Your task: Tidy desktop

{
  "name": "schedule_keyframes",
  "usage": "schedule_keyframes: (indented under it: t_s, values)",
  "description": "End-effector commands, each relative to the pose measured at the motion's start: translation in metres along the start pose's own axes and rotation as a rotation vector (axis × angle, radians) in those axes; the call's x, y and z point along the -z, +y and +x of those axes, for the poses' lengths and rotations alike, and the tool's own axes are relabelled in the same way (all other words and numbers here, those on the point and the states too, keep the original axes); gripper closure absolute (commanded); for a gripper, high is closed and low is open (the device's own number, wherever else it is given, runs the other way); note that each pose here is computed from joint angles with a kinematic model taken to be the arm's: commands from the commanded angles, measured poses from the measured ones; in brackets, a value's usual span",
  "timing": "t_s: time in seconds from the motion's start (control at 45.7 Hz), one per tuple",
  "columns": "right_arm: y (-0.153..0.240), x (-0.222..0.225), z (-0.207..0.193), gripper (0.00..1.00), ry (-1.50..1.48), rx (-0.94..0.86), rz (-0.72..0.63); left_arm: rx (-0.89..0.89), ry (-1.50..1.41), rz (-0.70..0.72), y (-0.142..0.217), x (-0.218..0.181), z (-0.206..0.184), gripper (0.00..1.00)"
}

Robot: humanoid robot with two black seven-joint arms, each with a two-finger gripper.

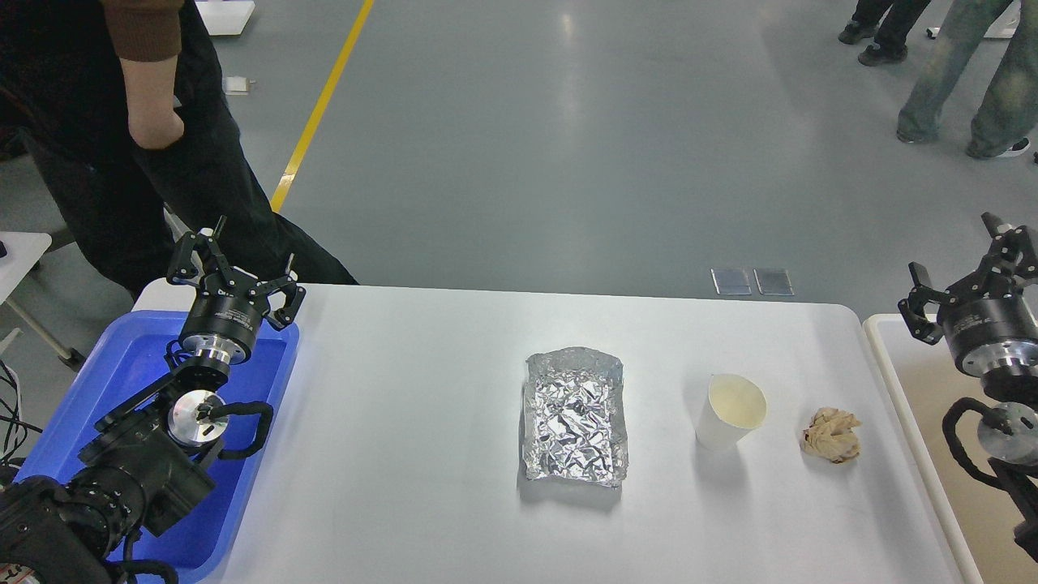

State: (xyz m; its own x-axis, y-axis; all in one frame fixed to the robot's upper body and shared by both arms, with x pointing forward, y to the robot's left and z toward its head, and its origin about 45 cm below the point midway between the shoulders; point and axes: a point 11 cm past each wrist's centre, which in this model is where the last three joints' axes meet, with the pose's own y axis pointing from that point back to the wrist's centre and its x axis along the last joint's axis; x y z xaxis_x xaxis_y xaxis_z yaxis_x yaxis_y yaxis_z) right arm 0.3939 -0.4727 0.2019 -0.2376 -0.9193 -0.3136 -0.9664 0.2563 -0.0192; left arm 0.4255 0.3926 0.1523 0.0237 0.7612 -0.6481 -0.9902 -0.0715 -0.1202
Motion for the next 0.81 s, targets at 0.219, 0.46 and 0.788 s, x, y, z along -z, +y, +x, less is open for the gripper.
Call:
schedule_keyframes:
  t_s: [0.219, 0.46, 0.788]
  values:
    - [-0.003, 0.004, -0.006, 0.0, -0.006, 0.017, 0.009, 0.001, 0.001, 0.0, 0.0, 0.0, 0.0, 0.0]
    - [-0.01, 0.011, -0.015, 0.0, 0.052, 0.053, 0.008, 0.0, 0.0, 0.0, 0.0, 0.0, 0.0, 0.0]
    - [-0.024, 0.03, -0.035, 0.0, 0.426, 0.231, -0.09, 0.0, 0.0, 0.0, 0.0, 0.0, 0.0, 0.0]
